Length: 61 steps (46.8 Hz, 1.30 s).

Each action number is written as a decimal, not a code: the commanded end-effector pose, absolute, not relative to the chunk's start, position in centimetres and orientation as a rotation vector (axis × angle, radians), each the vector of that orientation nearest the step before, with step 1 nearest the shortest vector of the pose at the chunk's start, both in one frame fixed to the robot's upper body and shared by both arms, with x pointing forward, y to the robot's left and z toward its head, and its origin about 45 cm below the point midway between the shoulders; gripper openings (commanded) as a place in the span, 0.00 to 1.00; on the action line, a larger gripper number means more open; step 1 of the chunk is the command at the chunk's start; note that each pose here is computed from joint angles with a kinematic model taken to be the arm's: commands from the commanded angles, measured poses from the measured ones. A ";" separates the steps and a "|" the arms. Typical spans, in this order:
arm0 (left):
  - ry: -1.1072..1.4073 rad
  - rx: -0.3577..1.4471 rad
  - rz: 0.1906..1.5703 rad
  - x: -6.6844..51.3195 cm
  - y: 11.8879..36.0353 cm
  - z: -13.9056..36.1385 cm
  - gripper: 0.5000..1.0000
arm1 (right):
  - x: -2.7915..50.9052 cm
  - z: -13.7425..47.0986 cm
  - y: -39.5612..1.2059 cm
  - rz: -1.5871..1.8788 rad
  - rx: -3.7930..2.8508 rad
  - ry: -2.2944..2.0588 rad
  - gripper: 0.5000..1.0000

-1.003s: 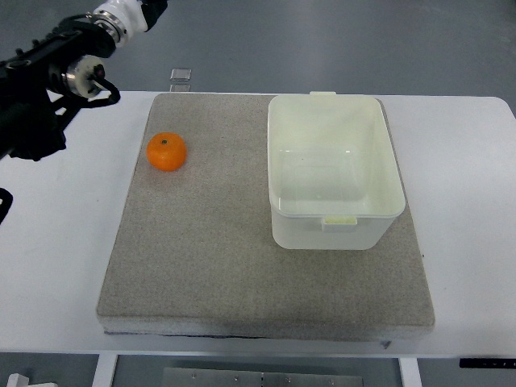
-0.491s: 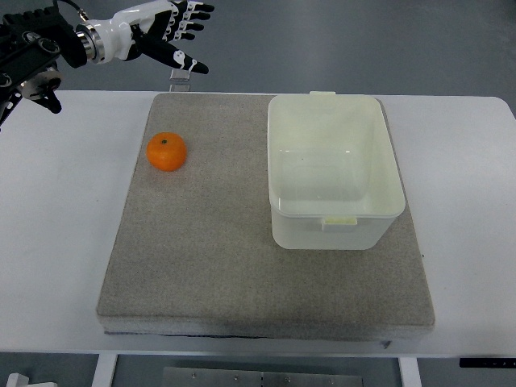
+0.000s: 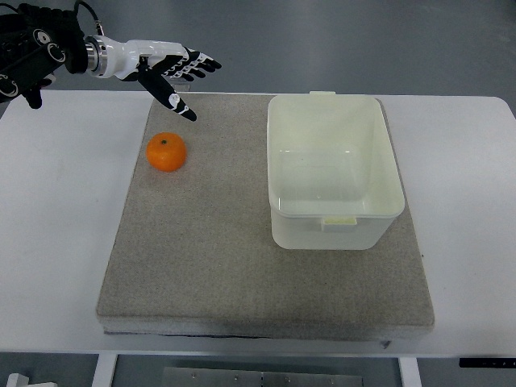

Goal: Put orange in box with left hand
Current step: 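Lower the open left hand around the orange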

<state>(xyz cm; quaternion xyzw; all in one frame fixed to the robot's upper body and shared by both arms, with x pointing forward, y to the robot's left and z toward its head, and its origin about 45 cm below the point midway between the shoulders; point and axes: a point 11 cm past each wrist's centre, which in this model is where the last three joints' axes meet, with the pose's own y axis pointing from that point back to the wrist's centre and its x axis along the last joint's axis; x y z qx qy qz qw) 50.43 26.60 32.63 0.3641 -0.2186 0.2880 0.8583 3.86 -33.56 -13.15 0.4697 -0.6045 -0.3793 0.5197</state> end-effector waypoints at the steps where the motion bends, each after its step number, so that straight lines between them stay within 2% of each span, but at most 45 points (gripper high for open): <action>1: -0.480 0.788 0.563 50.1 26.7 32.5 0.98 | 3.9 -13.2 -33.5 -0.909 1.127 -1.449 0.89; 16: -0.611 0.905 0.386 47.9 27.3 32.2 0.98 | 3.9 -13.1 -33.6 -0.909 1.125 -1.450 0.89; 29: -0.778 1.077 0.189 46.8 28.9 31.4 0.98 | 3.9 -13.1 -33.6 -0.908 1.126 -1.449 0.89; 34: -0.887 1.088 0.208 47.4 29.1 31.4 0.98 | 3.9 -13.2 -33.5 -0.909 1.127 -1.449 0.89; 48: -0.914 1.092 0.229 47.6 29.4 30.4 0.98 | 3.9 -13.2 -33.5 -0.910 1.126 -1.450 0.89; 61: -0.899 1.089 0.224 47.7 28.5 27.6 0.98 | 3.9 -13.2 -33.5 -0.909 1.127 -1.449 0.89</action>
